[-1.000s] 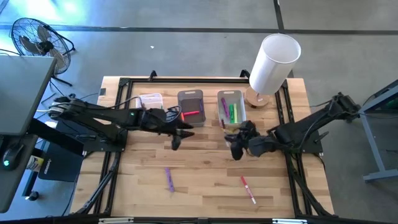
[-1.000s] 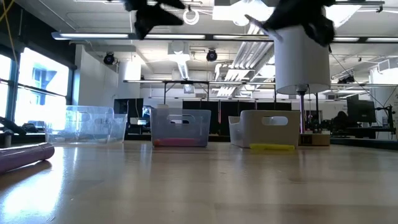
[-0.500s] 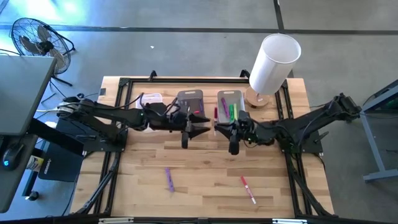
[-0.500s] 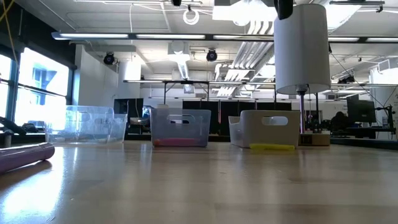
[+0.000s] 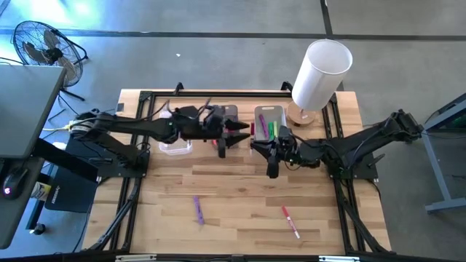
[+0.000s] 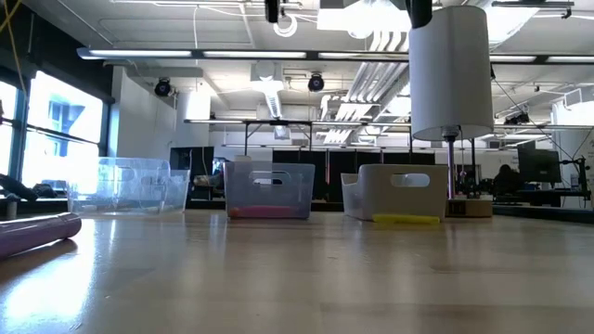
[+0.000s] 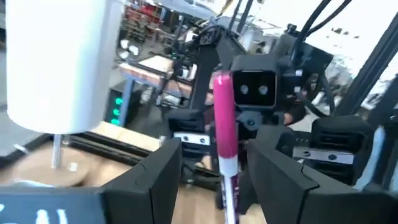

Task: Pick & Place Markers
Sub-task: Put the purple marker pen into the transparent bin

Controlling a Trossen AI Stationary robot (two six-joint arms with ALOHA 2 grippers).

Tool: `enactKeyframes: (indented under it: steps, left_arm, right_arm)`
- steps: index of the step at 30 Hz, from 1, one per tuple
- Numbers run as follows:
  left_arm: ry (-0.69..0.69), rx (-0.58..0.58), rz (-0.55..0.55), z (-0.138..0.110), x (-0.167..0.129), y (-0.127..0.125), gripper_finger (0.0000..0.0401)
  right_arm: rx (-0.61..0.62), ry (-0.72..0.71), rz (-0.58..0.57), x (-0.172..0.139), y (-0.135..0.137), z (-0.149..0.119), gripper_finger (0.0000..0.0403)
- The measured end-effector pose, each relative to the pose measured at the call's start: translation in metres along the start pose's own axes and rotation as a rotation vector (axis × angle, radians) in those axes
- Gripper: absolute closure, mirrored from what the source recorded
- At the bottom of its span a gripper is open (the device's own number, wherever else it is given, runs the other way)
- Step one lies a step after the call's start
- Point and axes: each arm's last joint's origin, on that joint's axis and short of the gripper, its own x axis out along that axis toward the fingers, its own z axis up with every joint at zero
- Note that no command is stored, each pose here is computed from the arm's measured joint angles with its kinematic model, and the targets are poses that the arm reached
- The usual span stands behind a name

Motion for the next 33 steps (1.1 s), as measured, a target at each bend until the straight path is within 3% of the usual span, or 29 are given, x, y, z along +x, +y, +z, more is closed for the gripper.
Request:
enactKeyframes:
  steps: [6,14,28,33]
  left_arm:
    - [-0.001,-0.047,-0.055,-0.007,0.009,0.001,0.0219]
    - [0.018,-0.07,-0.037,-0.017,0.016,0.005,0.0219]
    - [-0.054,-0.069,0.002,-0.009,0.016,0.01,0.0219]
    - [-0.051,-0.132,0.0,-0.007,0.015,0.018,0.0219]
  right_arm:
    - [-0.006,-0.003,-0.021,0.003,-0.005,0.002,0.0388]
    - [-0.023,0.015,-0.031,0.004,-0.007,0.0,0.0386]
    - [-0.02,0.026,-0.029,0.009,-0.014,0.003,0.0386]
    - [-0.014,0.03,-0.023,0.009,-0.014,0.003,0.0384]
